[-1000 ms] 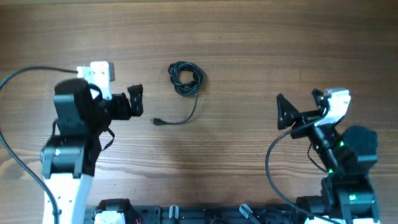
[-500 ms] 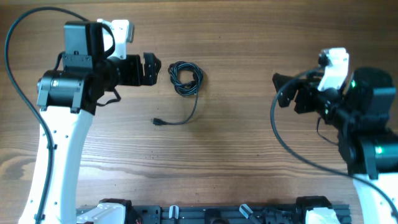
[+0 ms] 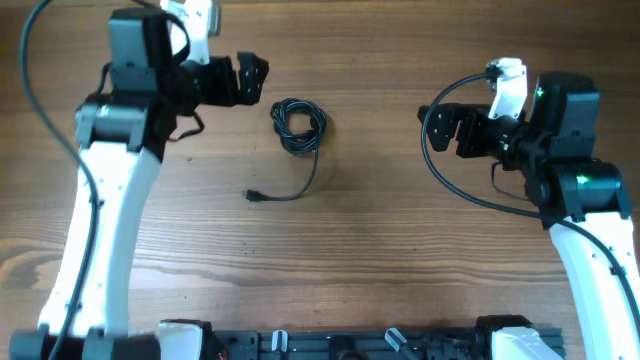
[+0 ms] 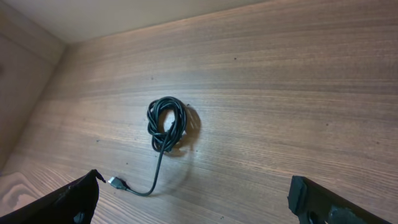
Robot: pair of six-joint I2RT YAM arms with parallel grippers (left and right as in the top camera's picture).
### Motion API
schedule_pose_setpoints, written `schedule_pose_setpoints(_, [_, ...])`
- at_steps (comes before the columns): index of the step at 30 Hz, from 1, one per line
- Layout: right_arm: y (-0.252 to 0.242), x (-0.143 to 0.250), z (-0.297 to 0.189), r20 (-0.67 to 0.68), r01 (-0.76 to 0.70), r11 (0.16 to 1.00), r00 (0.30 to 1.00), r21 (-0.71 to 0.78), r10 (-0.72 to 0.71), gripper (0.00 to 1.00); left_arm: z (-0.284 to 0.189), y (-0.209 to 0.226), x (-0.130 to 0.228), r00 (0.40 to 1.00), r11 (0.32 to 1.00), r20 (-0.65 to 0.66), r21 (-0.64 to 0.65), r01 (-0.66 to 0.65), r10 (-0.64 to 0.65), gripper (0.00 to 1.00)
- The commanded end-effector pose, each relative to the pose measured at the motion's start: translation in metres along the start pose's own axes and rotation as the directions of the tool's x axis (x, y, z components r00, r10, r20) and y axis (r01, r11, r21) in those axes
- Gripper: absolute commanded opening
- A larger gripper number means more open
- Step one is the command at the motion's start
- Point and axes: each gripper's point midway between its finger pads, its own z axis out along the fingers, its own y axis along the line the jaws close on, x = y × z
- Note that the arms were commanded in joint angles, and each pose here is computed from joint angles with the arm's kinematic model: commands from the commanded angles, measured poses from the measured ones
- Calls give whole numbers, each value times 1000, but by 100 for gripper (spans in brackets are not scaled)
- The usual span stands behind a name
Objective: Untangle cables
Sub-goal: 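Move the left gripper over the black cable coil and grasp it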
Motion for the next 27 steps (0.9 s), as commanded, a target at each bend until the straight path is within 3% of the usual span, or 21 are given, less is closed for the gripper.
schedule_pose_setpoints(1, [9, -5, -3, 5, -1, 1000, 1000, -31, 1, 100, 42, 13, 8, 995, 996, -58, 2, 87, -86, 93])
schedule_pose_setpoints(3, [8, -3, -3, -5, -6, 1000, 1000, -29, 6, 100, 62, 21, 12, 988, 991, -73, -4, 133, -133, 84])
schedule_pose_setpoints(6, [8, -2, -3, -7, -8, 1000, 1000, -29, 7, 100, 90, 31, 16, 976, 980, -86, -12, 199, -199, 84])
schedule_pose_setpoints(15, [6, 5, -2, -34, -24, 999, 999, -22, 24, 100, 133, 19, 31, 980, 987, -114, -19, 161, -162, 76])
schedule_pose_setpoints(18, [5, 6, -1, -38, -28, 999, 999, -21, 27, 100, 144, 35, 42, 962, 961, -110, -147, 234, -251, 75])
schedule_pose_setpoints(22, [5, 6, -1, -37, -53, 998, 998, -17, 52, 100, 154, 41, 62, 928, 931, -151, -196, 309, -340, 68])
schedule_pose_setpoints(24, [5, 6, -1, -37, -53, 998, 998, -17, 52, 100, 158, 43, 76, 914, 921, -186, -226, 318, -361, 58])
schedule_pose_setpoints(27, [5, 6, -1, -37, -54, 998, 998, -17, 53, 100, 160, 62, 97, 863, 846, -176, -366, 389, -473, 56])
